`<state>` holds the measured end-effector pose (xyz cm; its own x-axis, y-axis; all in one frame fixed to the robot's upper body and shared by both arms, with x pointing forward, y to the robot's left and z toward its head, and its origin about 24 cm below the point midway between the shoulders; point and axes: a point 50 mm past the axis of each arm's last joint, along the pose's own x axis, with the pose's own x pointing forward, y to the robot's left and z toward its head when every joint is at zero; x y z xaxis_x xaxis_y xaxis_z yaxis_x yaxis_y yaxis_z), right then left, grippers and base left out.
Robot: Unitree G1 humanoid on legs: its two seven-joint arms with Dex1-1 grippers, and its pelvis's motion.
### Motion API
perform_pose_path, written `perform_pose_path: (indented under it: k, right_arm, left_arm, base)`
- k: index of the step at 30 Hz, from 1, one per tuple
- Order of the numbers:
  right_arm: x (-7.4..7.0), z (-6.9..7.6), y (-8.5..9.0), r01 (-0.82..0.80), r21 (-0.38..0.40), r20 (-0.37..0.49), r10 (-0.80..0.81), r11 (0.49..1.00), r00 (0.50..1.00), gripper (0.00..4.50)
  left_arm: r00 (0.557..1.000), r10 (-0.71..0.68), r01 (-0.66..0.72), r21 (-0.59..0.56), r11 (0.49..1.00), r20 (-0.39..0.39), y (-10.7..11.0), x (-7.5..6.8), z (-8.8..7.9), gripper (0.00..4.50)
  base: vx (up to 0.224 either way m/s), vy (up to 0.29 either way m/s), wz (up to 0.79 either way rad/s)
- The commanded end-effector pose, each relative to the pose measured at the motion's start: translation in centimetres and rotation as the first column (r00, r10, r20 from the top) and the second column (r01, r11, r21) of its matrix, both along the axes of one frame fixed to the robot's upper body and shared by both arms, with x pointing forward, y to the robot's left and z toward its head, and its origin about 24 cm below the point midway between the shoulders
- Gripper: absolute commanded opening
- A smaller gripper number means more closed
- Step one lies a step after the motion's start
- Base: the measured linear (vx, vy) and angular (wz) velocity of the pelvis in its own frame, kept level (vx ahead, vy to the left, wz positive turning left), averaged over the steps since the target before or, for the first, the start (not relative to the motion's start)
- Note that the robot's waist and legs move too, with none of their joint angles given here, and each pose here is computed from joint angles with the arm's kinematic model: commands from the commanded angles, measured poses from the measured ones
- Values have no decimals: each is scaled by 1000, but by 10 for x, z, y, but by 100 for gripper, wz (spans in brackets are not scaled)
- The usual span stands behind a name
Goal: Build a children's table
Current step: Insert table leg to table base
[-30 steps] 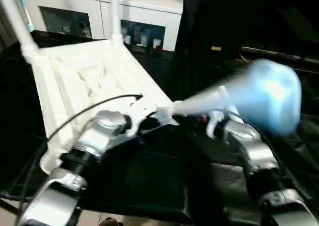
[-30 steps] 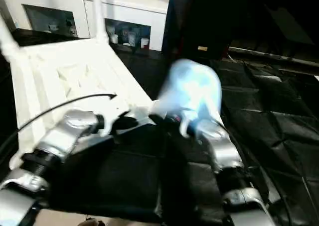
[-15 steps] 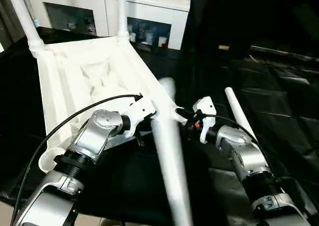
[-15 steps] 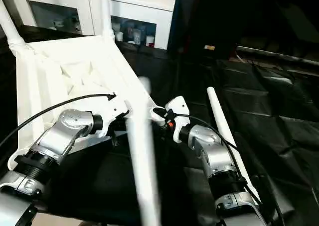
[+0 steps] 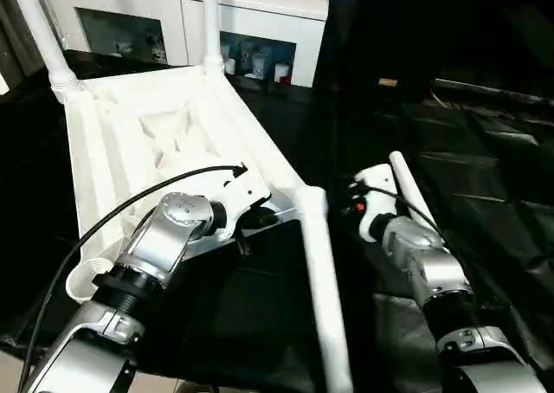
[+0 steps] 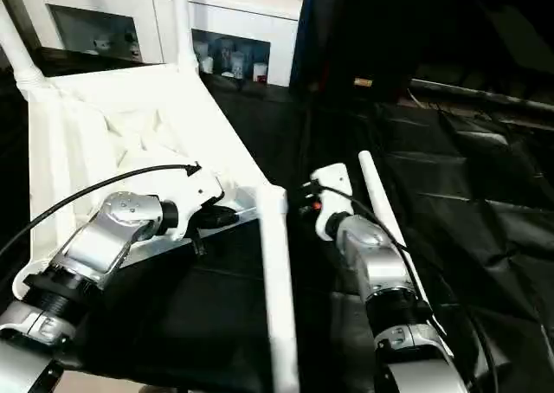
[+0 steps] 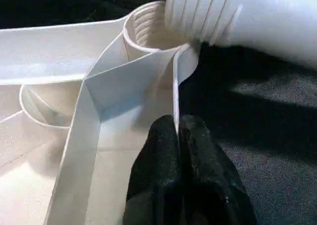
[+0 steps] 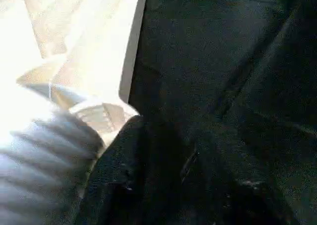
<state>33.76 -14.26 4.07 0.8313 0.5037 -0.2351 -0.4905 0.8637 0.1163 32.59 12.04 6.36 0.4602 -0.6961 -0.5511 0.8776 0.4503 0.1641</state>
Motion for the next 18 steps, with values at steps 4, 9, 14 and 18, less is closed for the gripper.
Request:
perform_pose_path:
  k: [4,9,14,18]
  right_arm:
    - [3,31,-7,-34,20,62,33,999,998,95]
    - [3,54,-21,-22,8,78,21,1000,997,62]
    - [-12,58,-22,-132,-19,-16,132,991,991,77]
    - [-29,62,-16,-210,68,-132,217,975,967,109]
  left_arm:
    - [998,15,-12,62,998,-55,5,-6,-15,0]
    - [998,19,-15,68,998,-55,7,-7,-16,0]
    - [998,23,-19,75,997,-51,8,-6,-16,0]
    - [999,24,-20,76,997,-48,9,-5,-15,0]
  base:
    - [0,0,0]
    - [0,0,0]
    - [0,0,0]
    - [0,0,0]
